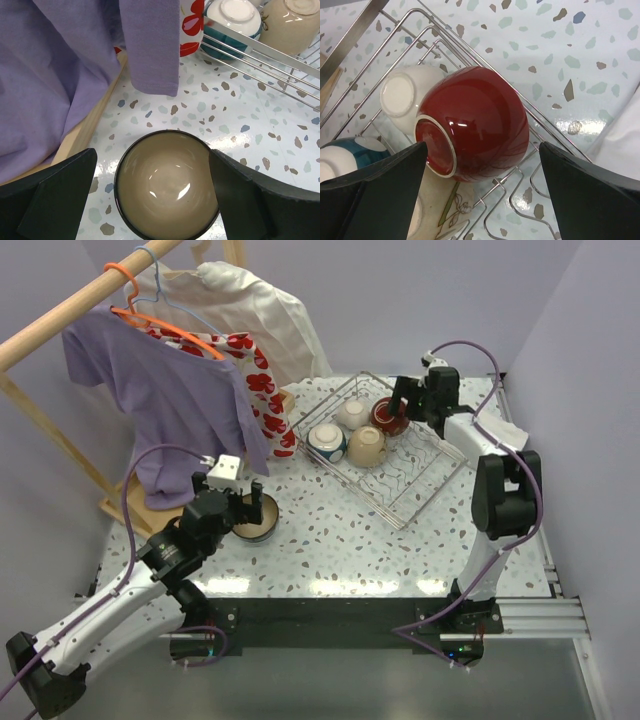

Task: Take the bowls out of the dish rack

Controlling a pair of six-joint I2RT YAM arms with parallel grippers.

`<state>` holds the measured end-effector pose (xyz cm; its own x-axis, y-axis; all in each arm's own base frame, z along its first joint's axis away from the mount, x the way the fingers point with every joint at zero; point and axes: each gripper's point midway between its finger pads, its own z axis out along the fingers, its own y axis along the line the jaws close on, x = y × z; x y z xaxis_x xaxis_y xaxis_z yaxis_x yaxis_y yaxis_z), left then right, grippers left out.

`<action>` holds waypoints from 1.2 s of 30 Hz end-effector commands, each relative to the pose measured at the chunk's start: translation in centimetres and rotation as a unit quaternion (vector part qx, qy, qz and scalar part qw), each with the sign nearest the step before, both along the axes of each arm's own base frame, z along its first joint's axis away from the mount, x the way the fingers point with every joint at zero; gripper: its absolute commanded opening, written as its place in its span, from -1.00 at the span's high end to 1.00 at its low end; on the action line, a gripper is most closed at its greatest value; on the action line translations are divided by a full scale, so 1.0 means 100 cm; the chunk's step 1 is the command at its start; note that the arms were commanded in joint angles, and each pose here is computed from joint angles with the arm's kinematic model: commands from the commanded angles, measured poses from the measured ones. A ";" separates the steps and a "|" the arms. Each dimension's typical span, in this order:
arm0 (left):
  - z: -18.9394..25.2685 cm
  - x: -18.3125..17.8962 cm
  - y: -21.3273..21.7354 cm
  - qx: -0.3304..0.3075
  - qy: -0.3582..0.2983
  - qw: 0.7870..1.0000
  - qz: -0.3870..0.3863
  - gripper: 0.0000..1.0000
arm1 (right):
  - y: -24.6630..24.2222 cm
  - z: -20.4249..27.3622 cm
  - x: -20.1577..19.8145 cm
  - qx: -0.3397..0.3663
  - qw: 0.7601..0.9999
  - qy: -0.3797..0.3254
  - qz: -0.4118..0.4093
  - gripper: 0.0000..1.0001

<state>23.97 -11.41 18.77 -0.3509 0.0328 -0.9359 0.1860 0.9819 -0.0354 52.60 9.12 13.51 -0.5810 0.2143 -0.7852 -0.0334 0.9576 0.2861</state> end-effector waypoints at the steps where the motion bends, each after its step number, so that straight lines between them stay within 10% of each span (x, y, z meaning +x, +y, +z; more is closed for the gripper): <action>1: 0.015 0.007 -0.005 -0.013 -0.026 1.000 -0.005 -0.98 | 0.003 0.000 0.008 0.005 1.000 -0.023 0.007 -0.97; 36: 0.015 0.005 -0.013 -0.017 -0.024 0.999 -0.030 -0.98 | 0.024 -0.041 0.009 0.048 0.998 0.003 0.045 -0.97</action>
